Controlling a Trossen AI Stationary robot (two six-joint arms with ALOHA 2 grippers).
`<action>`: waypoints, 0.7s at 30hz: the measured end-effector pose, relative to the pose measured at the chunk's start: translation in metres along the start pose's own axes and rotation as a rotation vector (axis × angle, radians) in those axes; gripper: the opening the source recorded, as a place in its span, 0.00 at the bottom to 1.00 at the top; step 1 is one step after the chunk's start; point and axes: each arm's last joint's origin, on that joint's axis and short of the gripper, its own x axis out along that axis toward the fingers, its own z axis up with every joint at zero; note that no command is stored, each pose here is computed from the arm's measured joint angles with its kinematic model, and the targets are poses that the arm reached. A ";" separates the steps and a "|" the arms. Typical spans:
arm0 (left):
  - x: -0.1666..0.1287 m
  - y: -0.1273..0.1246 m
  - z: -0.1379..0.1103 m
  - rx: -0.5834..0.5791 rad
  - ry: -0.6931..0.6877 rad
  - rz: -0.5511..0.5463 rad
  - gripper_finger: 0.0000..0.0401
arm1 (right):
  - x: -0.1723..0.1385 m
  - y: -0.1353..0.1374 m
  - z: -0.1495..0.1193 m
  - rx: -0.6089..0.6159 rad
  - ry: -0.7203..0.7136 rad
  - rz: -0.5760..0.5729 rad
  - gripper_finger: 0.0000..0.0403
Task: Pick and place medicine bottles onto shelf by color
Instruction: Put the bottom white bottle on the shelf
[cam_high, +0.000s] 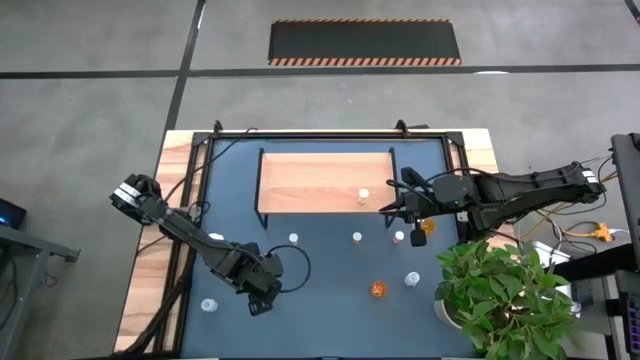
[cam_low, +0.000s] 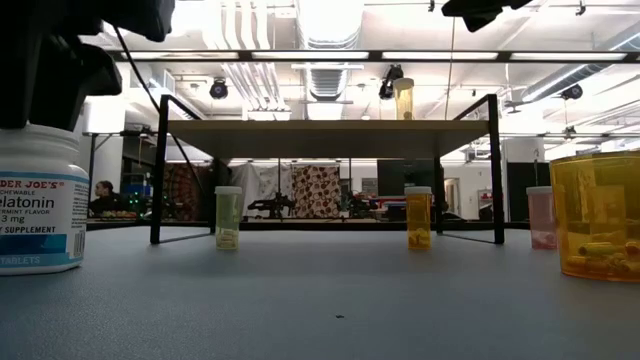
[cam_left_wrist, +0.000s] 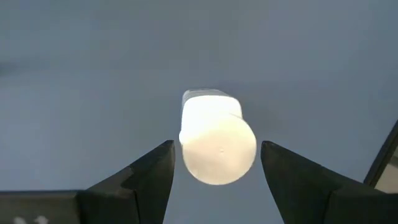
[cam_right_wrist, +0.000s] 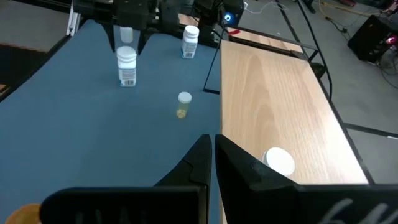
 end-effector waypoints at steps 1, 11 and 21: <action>0.001 0.000 0.000 0.000 -0.001 -0.002 0.55 | 0.000 0.000 0.000 0.000 0.000 0.000 0.03; 0.003 -0.001 0.000 0.008 -0.013 -0.019 0.55 | 0.000 0.000 0.000 0.000 -0.001 0.000 0.03; 0.008 0.003 -0.003 0.003 0.001 0.000 0.46 | 0.000 0.000 0.000 0.000 0.001 0.000 0.03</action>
